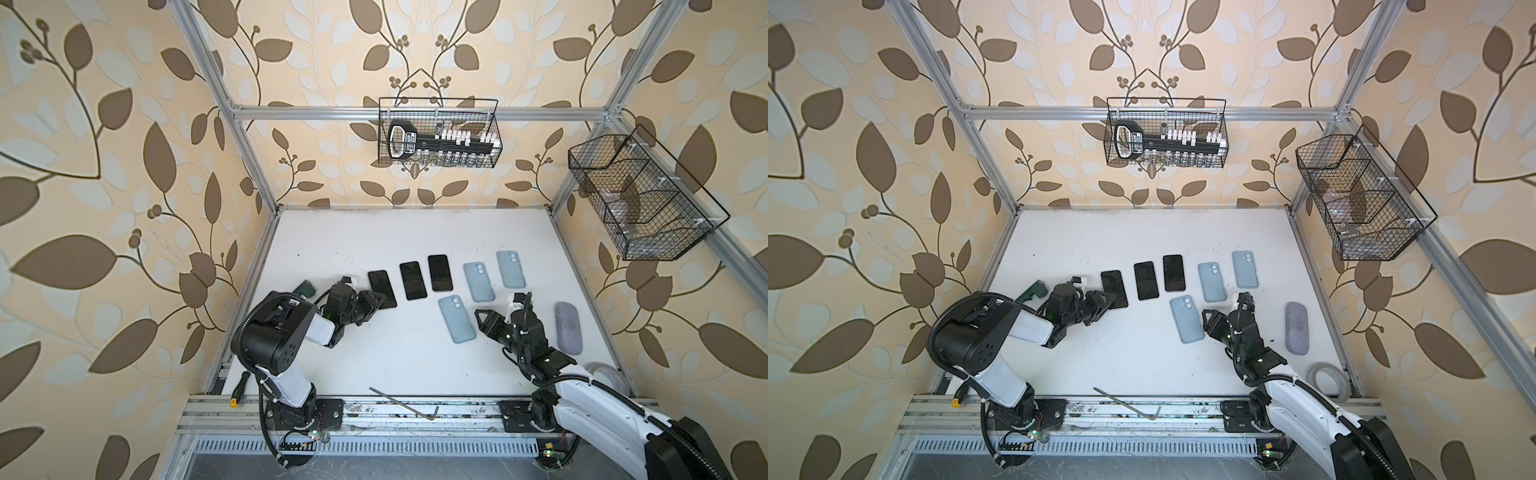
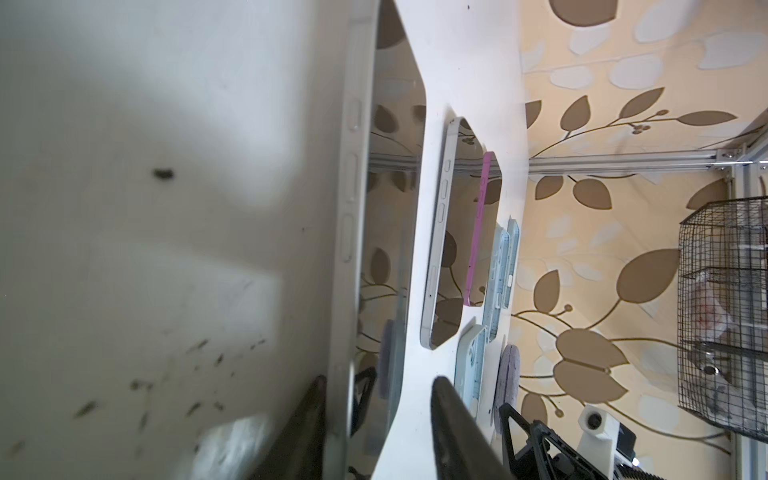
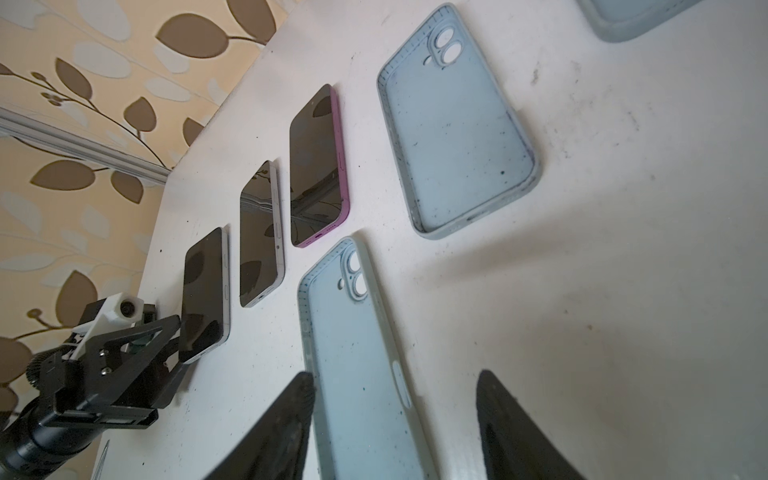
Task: Take the phone out of the phone case
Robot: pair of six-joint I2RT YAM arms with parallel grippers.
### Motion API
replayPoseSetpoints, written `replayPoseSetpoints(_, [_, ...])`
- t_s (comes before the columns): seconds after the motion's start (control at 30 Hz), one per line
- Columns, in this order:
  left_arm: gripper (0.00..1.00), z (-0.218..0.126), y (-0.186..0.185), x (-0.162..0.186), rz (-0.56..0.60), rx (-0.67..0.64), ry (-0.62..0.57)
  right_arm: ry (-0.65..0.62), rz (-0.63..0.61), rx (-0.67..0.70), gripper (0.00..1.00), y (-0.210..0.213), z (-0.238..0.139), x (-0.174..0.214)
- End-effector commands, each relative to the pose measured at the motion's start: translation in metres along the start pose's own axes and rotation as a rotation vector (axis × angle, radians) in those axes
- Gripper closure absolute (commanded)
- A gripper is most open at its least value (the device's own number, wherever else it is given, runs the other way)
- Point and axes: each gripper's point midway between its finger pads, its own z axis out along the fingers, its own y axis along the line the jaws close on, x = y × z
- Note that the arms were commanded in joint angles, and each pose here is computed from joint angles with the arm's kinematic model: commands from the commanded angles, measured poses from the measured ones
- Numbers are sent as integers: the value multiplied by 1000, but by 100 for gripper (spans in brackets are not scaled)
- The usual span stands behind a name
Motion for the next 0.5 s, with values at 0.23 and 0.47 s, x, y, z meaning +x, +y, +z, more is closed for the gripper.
replayPoseSetpoints(0.23, [36, -33, -8, -18, 131, -143, -76, 2, 4, -5, 38, -1, 1, 2])
replayPoseSetpoints(0.47, [8, -72, -24, -30, 237, -262, -129, -10, -42, -5, 37, 5, 1, -6])
